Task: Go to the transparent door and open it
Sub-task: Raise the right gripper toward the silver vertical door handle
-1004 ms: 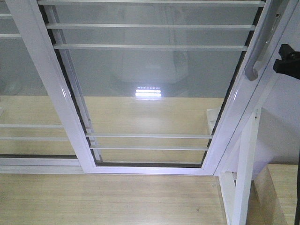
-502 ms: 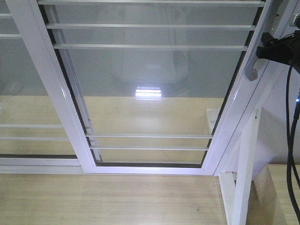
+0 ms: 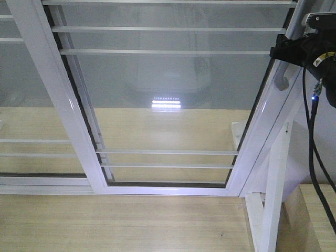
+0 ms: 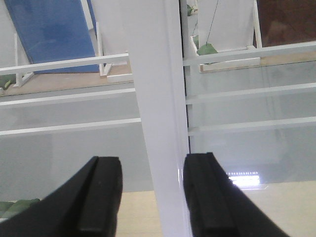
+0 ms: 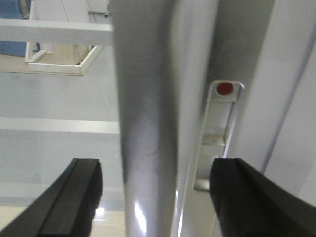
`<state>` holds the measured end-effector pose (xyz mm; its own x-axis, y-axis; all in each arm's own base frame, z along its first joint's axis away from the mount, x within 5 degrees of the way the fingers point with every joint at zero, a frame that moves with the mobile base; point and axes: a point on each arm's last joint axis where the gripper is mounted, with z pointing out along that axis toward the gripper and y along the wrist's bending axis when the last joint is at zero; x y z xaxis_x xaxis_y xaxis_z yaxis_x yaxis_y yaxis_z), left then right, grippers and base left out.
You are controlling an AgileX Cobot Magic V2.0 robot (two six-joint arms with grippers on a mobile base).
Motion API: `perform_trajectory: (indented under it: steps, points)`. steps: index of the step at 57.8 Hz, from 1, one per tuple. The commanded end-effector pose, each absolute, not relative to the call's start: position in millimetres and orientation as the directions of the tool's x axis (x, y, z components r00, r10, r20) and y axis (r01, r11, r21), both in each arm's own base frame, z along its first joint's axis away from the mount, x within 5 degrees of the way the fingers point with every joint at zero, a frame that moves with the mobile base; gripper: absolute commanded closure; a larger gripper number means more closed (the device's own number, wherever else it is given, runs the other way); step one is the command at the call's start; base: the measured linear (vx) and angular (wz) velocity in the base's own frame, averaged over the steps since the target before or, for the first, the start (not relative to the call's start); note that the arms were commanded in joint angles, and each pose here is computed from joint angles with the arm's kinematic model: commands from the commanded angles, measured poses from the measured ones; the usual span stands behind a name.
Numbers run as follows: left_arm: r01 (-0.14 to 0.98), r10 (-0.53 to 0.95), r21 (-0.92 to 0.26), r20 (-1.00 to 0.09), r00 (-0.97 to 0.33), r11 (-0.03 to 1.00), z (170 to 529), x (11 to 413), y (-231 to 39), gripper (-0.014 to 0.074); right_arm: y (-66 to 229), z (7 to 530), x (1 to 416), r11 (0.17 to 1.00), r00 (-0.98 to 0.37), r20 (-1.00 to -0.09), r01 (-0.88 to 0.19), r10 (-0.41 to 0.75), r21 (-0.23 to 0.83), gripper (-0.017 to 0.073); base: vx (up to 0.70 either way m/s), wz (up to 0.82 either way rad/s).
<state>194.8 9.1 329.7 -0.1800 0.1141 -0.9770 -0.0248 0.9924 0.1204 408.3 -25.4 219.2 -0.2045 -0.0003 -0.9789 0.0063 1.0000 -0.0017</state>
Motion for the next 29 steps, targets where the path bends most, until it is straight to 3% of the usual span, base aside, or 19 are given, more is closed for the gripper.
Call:
perform_trajectory:
  steps: [1, 8, 18, 29]
  points:
    - [-0.016, 0.118, 0.12, -0.99, -0.073, 0.993, 348.3, 195.4, 7.3, 0.016, -28.8, 256.9, 408.7, 0.999, -0.049, -0.999, 0.034, -0.005, -0.006, 0.0167, 0.0, 0.0]
    - [-0.016, 0.118, 0.12, -0.99, -0.073, 0.993, 348.3, 195.4, 7.3, 0.016, -29.7, 257.5, 408.7, 0.998, -0.045, -0.998, 0.042, -0.051, -0.053, 0.0349, 0.0, 0.0]
    - [-0.016, 0.118, 0.12, -0.99, -0.073, 0.993, 348.3, 195.4, 7.3, 0.016, -29.6, 258.2, 408.7, 0.999, -0.035, -0.999, 0.042, -0.013, -0.015, 0.0575, 0.0, 0.0]
    - [-0.016, 0.118, 0.12, -0.99, -0.073, 0.993, 348.3, 195.4, 7.3, 0.016, -27.8, 252.2, 413.1, 1.0, 0.014, -1.0, 0.019, 0.021, 0.021, 0.0571, 0.0, 0.0]
